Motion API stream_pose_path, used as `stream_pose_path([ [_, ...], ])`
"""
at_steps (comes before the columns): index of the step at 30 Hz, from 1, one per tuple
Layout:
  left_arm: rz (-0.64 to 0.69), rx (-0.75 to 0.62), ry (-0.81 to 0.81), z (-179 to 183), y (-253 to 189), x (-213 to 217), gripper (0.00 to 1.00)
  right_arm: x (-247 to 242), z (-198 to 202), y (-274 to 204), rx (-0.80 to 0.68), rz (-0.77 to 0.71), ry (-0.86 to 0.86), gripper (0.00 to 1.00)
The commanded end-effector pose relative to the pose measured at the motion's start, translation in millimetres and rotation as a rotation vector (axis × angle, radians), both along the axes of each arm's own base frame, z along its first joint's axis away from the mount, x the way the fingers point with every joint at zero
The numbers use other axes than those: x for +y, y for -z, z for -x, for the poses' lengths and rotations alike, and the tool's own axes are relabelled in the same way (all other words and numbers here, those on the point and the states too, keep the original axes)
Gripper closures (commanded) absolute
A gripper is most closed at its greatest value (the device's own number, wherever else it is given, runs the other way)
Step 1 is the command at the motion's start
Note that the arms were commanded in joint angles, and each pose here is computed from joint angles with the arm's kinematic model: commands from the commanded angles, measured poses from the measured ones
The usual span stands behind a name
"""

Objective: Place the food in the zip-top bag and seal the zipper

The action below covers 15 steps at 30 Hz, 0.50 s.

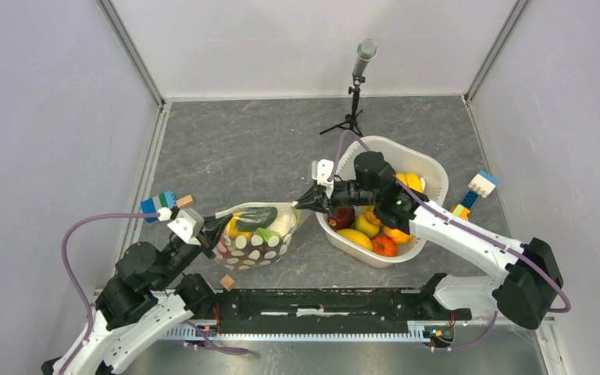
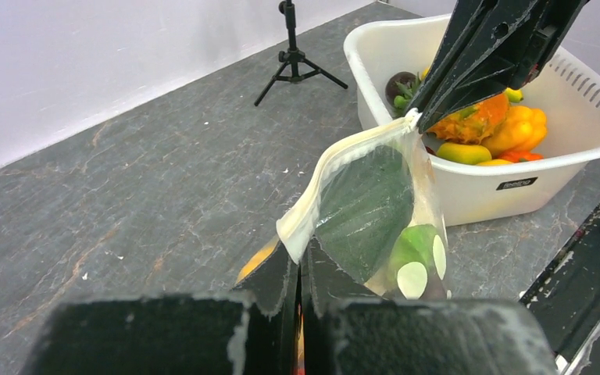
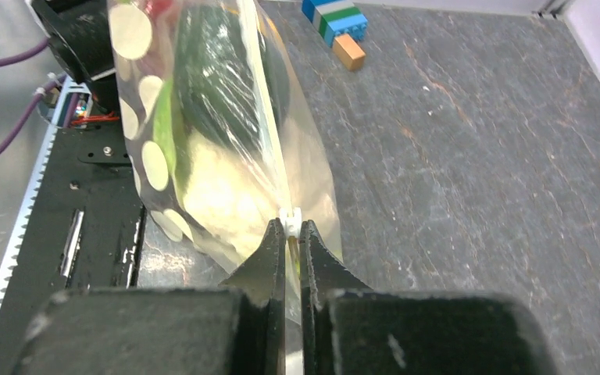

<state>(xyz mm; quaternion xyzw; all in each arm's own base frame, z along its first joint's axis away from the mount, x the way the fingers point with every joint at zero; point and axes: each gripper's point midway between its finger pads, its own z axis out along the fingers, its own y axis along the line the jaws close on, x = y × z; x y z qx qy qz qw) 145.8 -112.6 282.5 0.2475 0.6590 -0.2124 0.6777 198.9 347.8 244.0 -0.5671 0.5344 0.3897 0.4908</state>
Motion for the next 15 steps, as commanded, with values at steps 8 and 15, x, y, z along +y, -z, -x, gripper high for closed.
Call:
stream_pose_path([
  [8, 0.069, -0.128, -0.121, -3, -46, 29, 0.98, -42, -26, 24, -0.013, 0.102, 0.179, 1.0],
  [15, 0.062, -0.124, -0.113, -5, -45, 25, 0.98, -54, -33, 27, -0.029, 0.122, 0.231, 1.0],
])
